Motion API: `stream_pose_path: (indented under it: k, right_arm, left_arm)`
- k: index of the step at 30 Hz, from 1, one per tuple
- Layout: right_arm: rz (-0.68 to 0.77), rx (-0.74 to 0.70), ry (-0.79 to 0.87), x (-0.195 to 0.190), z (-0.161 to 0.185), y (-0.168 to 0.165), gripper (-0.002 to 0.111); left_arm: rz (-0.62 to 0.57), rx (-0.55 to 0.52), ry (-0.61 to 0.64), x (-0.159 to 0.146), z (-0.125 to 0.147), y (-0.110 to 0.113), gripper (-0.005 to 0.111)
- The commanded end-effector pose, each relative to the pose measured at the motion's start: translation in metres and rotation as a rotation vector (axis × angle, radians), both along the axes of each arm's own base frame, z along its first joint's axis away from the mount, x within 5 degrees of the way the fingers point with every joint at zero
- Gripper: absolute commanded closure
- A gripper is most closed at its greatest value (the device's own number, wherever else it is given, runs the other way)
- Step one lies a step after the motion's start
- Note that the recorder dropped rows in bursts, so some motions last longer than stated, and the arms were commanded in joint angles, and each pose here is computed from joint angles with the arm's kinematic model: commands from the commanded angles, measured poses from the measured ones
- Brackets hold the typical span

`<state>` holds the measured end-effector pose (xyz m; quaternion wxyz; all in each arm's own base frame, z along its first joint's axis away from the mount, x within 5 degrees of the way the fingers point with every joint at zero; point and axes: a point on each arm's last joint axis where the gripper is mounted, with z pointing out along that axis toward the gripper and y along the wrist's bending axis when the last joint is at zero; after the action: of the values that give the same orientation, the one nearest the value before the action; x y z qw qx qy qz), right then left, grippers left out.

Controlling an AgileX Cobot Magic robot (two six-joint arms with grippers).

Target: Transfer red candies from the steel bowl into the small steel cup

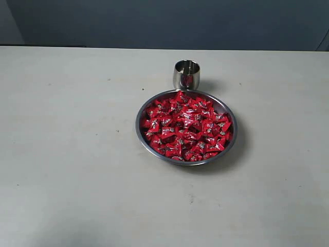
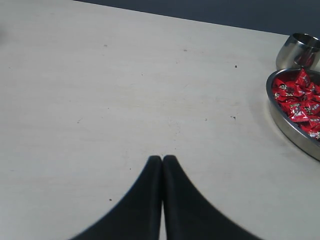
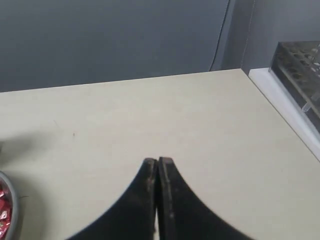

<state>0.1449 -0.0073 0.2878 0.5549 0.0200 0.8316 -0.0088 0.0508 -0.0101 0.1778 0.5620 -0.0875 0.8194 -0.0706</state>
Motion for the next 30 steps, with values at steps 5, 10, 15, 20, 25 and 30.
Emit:
stream_pose_path:
  k: [5, 10, 15, 20, 25, 30]
  right_arm:
    - [-0.009, 0.034, -0.017, 0.001, 0.003, 0.000, 0.108]
    - [-0.019, 0.165, 0.015, 0.000, 0.001, 0.004, 0.108]
    - [0.104, 0.237, 0.141, 0.011, -0.010, 0.024, 0.108]
    - [0.375, 0.173, 0.433, 0.047, -0.027, 0.062, 0.104]
    - [0.642, 0.102, 0.595, 0.103, -0.038, 0.124, 0.052]
    - [0.693, 0.091, 0.744, 0.150, -0.074, 0.159, 0.057]
  left_arm:
    - [0.006, 0.000, -0.009, 0.000, 0.001, 0.000, 0.106]
    - [0.006, 0.000, -0.009, 0.000, 0.001, 0.000, 0.106]
    - [0.006, 0.000, -0.009, 0.000, 0.001, 0.000, 0.106]
    - [0.006, 0.000, -0.009, 0.000, 0.001, 0.000, 0.106]
    - [0.006, 0.000, -0.009, 0.000, 0.001, 0.000, 0.106]
    - [0.006, 0.000, -0.009, 0.000, 0.001, 0.000, 0.106]
